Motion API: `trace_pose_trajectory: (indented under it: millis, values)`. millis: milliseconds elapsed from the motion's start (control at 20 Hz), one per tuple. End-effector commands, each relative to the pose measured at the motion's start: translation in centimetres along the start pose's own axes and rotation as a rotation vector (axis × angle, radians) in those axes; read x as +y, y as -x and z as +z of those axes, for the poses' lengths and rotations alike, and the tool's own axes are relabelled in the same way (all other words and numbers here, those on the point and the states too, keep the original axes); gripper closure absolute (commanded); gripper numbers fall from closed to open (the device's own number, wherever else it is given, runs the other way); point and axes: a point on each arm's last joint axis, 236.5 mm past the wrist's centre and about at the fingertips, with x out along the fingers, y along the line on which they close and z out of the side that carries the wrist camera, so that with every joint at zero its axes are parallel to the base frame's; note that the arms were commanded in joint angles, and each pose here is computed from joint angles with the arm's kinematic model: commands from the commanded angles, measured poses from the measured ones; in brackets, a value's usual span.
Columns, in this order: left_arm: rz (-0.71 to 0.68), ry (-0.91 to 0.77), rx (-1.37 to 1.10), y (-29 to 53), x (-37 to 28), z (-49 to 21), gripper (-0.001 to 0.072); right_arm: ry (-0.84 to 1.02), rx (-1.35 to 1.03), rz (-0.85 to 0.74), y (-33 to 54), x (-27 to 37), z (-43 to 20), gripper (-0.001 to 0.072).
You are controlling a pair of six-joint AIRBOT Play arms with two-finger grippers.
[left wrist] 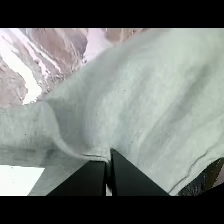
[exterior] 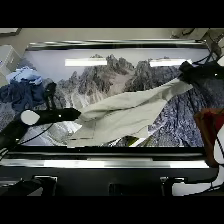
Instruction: Fold the clothes and pants, and hang the long-sleeved shirts on hangers.
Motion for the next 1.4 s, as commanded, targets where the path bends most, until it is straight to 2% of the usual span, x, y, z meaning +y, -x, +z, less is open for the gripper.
trace_pose_trajectory:
  millis: [0,50,100,150,200,250,300,450,550,650,700,800,950,1050,1150,1250,1350]
  values:
    - [0.002,0.064,0.085,-3.9,0.7,-3.0,0.0681,-0.102,0.108,0.051,-3.1,0.2,-1.8,0.0638]
    - [0.001,0.064,0.081,-3.9,0.7,-2.7,0.0680,-0.086,0.114,0.037,-2.6,0.0,-2.0,0.0405]
    - [0.000,0.064,0.071,-3.8,0.6,-2.2,0.0681,-0.056,0.129,0.035,-2.0,0.1,-2.5,0.0082]
    - [-0.003,0.061,0.060,-3.6,0.5,-1.6,0.0680,-0.008,0.168,0.036,-1.2,0.3,-3.6,0.0031]
    - [-0.008,0.057,0.055,-3.3,0.3,-1.2,0.0648,0.027,0.242,0.027,-0.2,0.3,-5.4,0.0031]
    - [-0.017,0.044,0.061,-3.0,0.1,-0.8,0.0392,0.068,0.330,0.024,0.7,0.5,-7.7,0.0031]
    - [-0.031,0.042,0.076,-2.3,-0.3,-0.3,0.0014,0.123,0.410,0.016,1.6,0.7,-9.9,0.0031]
    - [-0.023,0.037,0.111,2.0,1.4,3.0,0.0003,0.316,0.656,0.035,3.0,2.4,-19.1,0.0030]
    - [0.090,0.072,0.048,5.6,6.8,6.2,0.0004,0.355,0.699,0.047,1.2,3.1,-26.0,0.0015]
    - [0.181,0.250,-0.002,7.7,13.3,6.8,0.0013,0.313,0.758,0.087,-0.6,3.3,-32.9,0.0016]
    - [0.196,0.331,0.034,7.7,15.9,5.3,0.0068,0.284,0.794,0.116,-1.0,3.6,-35.7,0.0016]
    - [0.148,0.484,0.163,5.5,18.1,0.7,0.0089,0.228,0.869,0.163,-1.3,4.3,-40.0,0.0017]
    - [-0.055,0.583,0.273,0.8,16.3,-3.4,0.0081,0.237,0.893,0.201,-1.2,5.9,-42.2,0.0020]
    - [-0.166,0.651,0.262,-1.4,15.1,-3.2,0.0045,0.231,0.900,0.221,-1.0,6.6,-42.6,0.0021]
    - [-0.252,0.690,0.222,-2.7,14.3,-2.1,0.0045,0.223,0.902,0.230,-0.9,6.8,-42.6,0.0023]
    - [-0.290,0.688,0.165,-3.3,14.2,-0.8,0.0047,0.224,0.907,0.229,-0.8,6.8,-42.7,0.0040]
    - [-0.264,0.681,0.140,-3.7,14.8,-0.5,0.0050,0.218,0.907,0.232,-0.8,6.9,-42.7,0.0040]
